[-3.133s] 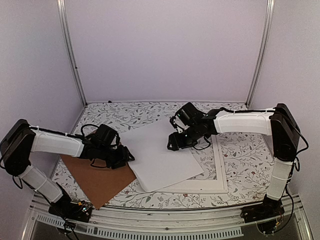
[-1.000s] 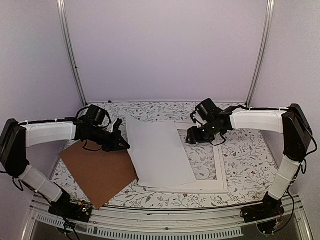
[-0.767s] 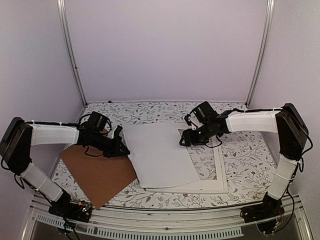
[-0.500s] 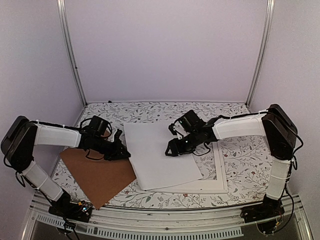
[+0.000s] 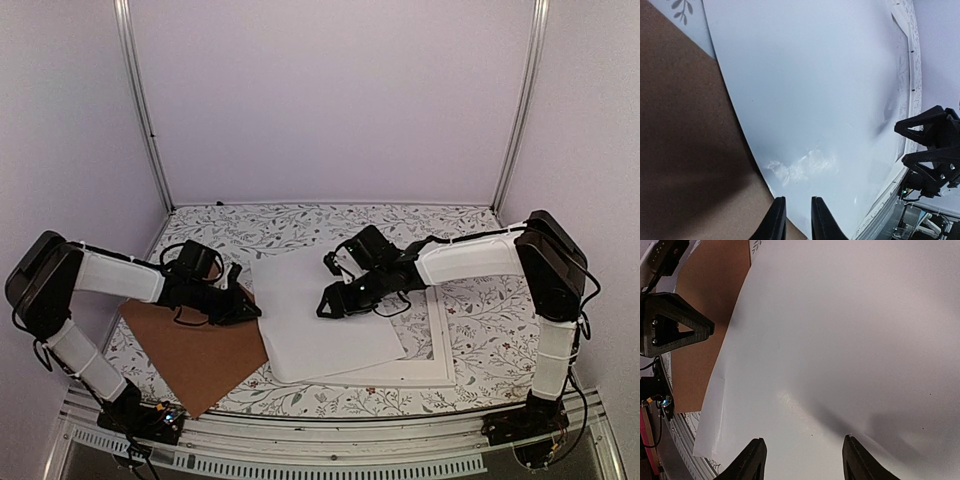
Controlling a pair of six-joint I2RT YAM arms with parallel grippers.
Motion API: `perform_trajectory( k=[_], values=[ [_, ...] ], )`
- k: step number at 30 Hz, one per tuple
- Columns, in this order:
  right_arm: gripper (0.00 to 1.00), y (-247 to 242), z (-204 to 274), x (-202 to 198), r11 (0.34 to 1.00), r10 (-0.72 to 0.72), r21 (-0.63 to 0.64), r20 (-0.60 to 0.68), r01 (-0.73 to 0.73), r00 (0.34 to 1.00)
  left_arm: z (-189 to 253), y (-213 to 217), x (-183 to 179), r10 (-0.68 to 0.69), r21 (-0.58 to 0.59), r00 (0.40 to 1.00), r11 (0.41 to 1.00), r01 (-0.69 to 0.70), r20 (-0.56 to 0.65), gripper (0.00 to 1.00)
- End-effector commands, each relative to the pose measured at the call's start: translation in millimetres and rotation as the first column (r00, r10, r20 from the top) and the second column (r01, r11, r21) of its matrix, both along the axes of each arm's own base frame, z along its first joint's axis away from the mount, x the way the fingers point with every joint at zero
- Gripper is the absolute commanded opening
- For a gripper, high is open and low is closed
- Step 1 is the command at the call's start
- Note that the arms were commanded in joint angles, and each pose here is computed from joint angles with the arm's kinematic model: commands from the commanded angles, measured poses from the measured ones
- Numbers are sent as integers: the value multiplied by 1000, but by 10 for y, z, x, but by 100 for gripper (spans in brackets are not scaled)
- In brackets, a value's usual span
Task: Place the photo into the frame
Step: Place the photo on the mat board.
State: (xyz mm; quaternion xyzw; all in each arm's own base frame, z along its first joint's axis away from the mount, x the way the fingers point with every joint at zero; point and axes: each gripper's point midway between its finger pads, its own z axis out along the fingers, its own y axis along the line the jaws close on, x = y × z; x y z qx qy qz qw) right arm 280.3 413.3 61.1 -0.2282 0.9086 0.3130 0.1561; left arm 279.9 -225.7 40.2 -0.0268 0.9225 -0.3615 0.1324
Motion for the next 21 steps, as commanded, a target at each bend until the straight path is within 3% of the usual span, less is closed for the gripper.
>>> perform_trajectory(
  k=[1,6,13,21],
  values=[
    [56,58,34,15,1000,2,25,3,-2,1000,-117,79,74,55,31,998,998,-55,9,20],
    [56,94,57,9,1000,7,29,14,-7,1000,-212,169,104,98,86,995,992,-98,-4,28],
    [56,137,44,1,1000,11,24,20,-12,1000,-272,132,67,101,60,994,993,-99,-29,38],
    [55,286,-26,-73,999,43,25,8,-43,999,-311,37,22,100,14,994,995,-99,-47,40]
  ],
)
